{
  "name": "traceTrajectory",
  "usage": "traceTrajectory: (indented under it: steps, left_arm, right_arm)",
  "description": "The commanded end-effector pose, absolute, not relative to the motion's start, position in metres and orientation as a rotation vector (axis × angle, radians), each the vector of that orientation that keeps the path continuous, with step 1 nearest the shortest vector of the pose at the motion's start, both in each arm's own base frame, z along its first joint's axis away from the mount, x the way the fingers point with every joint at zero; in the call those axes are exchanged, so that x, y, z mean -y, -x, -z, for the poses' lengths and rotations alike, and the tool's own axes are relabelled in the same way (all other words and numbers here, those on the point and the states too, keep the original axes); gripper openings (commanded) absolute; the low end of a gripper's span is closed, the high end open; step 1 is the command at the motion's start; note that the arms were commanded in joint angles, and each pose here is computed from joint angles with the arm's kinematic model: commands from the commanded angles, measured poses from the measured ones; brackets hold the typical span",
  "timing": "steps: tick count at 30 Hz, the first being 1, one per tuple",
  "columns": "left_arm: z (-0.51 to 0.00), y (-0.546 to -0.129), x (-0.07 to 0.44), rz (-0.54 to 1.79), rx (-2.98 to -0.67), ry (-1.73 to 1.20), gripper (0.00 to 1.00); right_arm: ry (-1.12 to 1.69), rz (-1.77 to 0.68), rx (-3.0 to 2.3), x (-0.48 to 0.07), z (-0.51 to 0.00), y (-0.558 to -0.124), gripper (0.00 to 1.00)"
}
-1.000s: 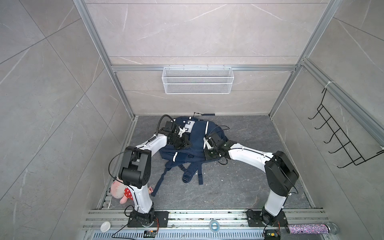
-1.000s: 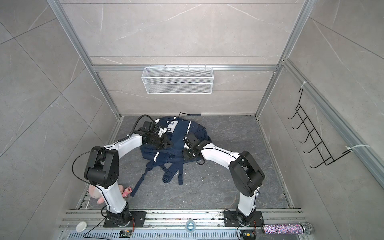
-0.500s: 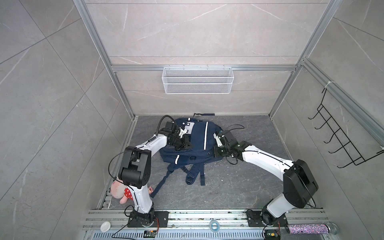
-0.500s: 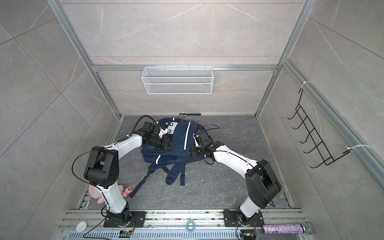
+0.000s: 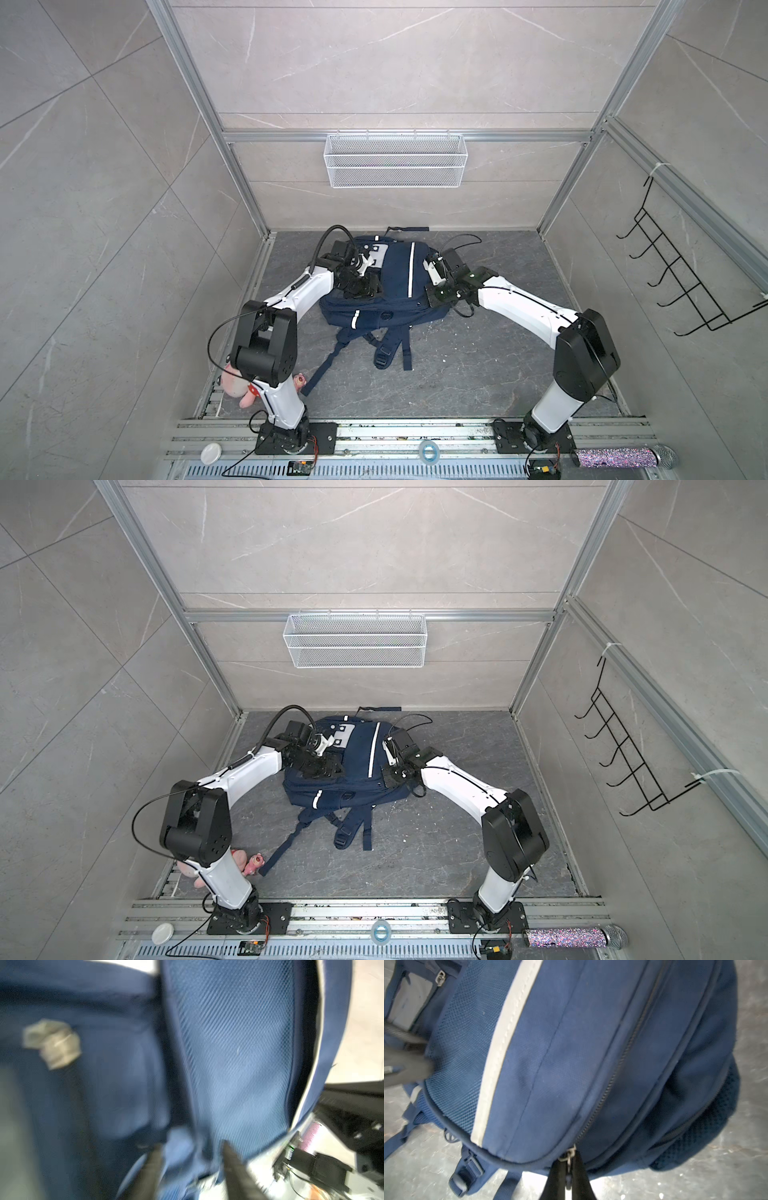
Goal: Pack the student bag
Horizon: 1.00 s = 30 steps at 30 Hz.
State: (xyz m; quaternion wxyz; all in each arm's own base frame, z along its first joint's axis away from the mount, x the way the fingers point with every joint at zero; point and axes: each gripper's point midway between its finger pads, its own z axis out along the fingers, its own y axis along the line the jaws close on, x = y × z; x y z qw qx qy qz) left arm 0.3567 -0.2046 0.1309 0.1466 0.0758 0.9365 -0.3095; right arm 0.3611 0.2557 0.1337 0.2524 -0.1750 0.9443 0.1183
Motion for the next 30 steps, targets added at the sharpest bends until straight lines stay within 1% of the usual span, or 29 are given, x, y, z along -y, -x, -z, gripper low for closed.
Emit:
traceTrajectory:
  steps: [1,4,5,7,8,10,12,15,18,20,23,24,25,26,30]
  left_arm:
    - [-0.16,-0.334,0.193,0.938,-2.697,-0.018,1.0]
    - [-0.17,-0.314,0.201,1.089,-2.696,0.089,0.99]
    - [-0.173,-0.311,0.202,1.122,-2.689,0.109,0.96]
    - [-0.168,-0.304,0.205,1.164,-2.724,0.123,0.95]
    - [-0.162,-0.302,0.206,1.173,-2.746,0.126,0.93]
    - [-0.15,-0.298,0.209,1.22,-2.769,0.176,0.85]
    - [-0.148,-0.299,0.21,1.248,-2.748,0.22,0.8]
    - [-0.15,-0.307,0.213,1.284,-2.685,0.282,0.8]
    - [-0.142,-0.314,0.215,1.312,-2.668,0.361,0.79]
    - [-0.136,-0.318,0.217,1.334,-2.651,0.398,0.7]
    - [-0.125,-0.323,0.219,1.337,-2.664,0.417,0.48]
    - [-0.121,-0.324,0.218,1.329,-2.677,0.418,0.35]
    - [-0.119,-0.324,0.217,1.316,-2.685,0.423,0.19]
    - [-0.116,-0.325,0.214,1.298,-2.695,0.427,0.0]
    - [-0.117,-0.331,0.204,1.231,-2.702,0.36,0.0]
  right_arm:
    - [0.55,-0.37,-2.513,-0.282,-0.146,-0.354,0.0]
    - [0.589,-0.419,-2.515,-0.297,-0.146,-0.338,0.0]
    - [0.611,-0.433,-2.516,-0.302,-0.147,-0.332,0.0]
    - [0.636,-0.47,-2.518,-0.31,-0.147,-0.322,0.0]
    - [0.646,-0.495,-2.517,-0.314,-0.148,-0.318,0.0]
    - [0.663,-0.552,-2.521,-0.325,-0.149,-0.31,0.0]
    - [0.704,-0.592,-2.526,-0.337,-0.149,-0.302,0.0]
    - [0.747,-0.646,-2.528,-0.354,-0.149,-0.292,0.0]
    - [0.748,-0.701,-2.524,-0.366,-0.149,-0.286,0.0]
    - [0.752,-0.728,-2.517,-0.371,-0.15,-0.283,0.0]
    - [0.756,-0.735,-2.516,-0.374,-0.151,-0.277,0.0]
    - [0.749,-0.731,-2.515,-0.372,-0.151,-0.276,0.0]
    - [0.735,-0.729,-2.512,-0.37,-0.153,-0.275,0.0]
    - [0.715,-0.722,-2.513,-0.367,-0.154,-0.274,0.0]
    - [0.623,-0.65,-2.522,-0.341,-0.155,-0.269,0.0]
